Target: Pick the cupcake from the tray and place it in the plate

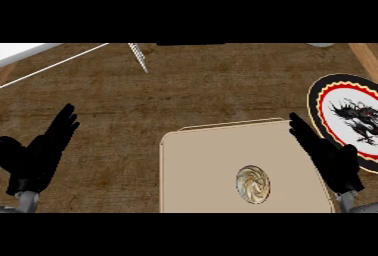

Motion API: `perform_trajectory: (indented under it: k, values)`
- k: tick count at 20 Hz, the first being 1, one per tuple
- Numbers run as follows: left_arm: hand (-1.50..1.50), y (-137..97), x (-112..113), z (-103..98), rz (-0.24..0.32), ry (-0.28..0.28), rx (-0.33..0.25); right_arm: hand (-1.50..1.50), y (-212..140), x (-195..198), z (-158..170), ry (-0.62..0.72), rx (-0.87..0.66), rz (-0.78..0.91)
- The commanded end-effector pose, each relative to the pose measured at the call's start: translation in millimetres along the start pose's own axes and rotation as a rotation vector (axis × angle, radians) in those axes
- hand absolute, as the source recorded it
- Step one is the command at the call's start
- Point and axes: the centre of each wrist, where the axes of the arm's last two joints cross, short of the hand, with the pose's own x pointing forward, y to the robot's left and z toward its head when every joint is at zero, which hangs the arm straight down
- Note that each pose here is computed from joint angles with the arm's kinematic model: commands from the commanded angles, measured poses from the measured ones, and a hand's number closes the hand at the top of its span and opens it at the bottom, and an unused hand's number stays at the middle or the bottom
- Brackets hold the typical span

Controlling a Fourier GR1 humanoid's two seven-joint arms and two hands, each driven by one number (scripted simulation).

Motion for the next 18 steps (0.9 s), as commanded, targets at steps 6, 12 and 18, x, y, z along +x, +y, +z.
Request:
perform_trajectory:
  k: [6,12,18]
  values:
    - [0.0,-37.2,-40.6,-2.7,0.084,0.16,-0.052,1.5,-17.8,156.6,-42.1,-0.667,0.254,-0.022]
    - [0.0,-61.3,-60.1,-7.6,0.165,0.18,-0.097,-1.5,-63.7,86.7,-52.4,-0.654,-0.117,0.122]
    - [0.0,-56.8,-66.2,-5.9,0.166,0.18,-0.079,-1.5,-90.1,83.2,-45.1,-0.696,0.011,0.14]
